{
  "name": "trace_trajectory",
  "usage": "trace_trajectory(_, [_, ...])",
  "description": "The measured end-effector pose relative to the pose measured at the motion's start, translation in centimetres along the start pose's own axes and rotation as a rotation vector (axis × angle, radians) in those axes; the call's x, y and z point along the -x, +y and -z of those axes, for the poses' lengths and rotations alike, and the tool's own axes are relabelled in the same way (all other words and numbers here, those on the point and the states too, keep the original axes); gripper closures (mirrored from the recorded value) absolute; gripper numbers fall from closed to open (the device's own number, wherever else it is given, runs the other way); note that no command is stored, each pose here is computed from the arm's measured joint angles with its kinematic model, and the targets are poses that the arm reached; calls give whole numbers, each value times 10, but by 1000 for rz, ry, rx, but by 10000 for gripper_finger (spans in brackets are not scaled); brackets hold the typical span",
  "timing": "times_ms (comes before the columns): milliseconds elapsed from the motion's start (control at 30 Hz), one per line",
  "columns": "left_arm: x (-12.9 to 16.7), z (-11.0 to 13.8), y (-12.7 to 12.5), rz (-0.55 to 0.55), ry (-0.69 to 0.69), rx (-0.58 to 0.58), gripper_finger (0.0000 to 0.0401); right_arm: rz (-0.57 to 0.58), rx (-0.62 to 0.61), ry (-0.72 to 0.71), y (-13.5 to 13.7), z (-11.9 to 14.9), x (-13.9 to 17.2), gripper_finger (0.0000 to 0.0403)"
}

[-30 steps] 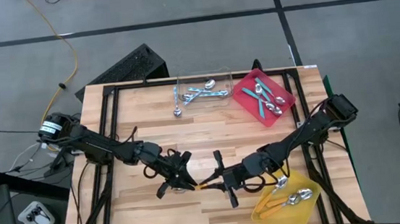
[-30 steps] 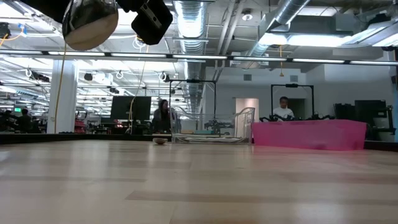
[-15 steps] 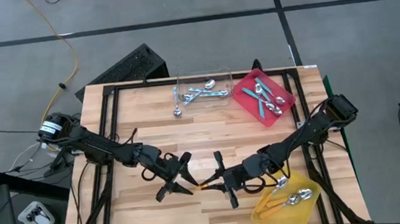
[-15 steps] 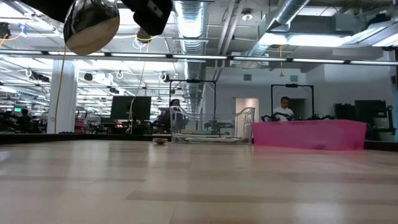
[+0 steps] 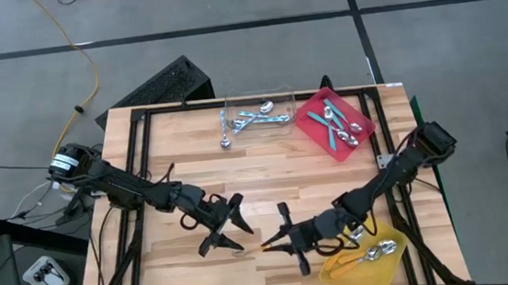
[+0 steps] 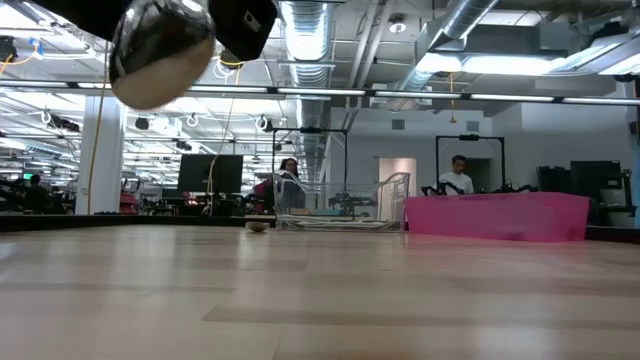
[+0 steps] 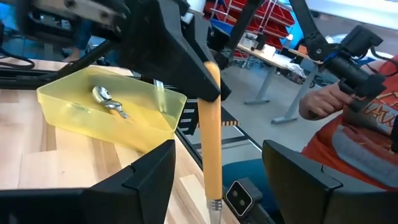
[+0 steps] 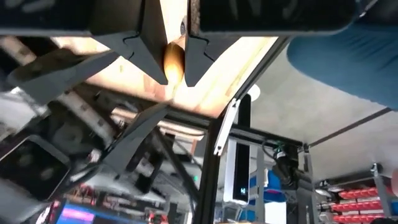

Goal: Sort silverware by color (type)
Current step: Put the orange spoon into the yellow bin

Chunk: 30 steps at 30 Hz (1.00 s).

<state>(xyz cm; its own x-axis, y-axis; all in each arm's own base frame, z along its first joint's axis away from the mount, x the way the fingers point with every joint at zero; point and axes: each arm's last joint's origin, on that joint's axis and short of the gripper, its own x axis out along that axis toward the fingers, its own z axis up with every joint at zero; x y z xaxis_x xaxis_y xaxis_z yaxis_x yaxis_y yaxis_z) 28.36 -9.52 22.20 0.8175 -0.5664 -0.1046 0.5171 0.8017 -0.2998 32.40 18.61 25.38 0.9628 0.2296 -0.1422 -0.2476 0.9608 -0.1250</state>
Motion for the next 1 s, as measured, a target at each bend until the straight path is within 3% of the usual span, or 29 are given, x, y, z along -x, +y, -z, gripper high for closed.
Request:
trace_trajectory(300, [4,-3,12,-43,-9,53,177,18,-124,114,27,4,17,349])
trace_trajectory(767, [8,-1,25,-103,21,152,177,183,-241,203,46,-31,101,349])
trace_trajectory(1000, [9,3,27,-124,66,227,177,177,-512,250,24,-50,154,349])
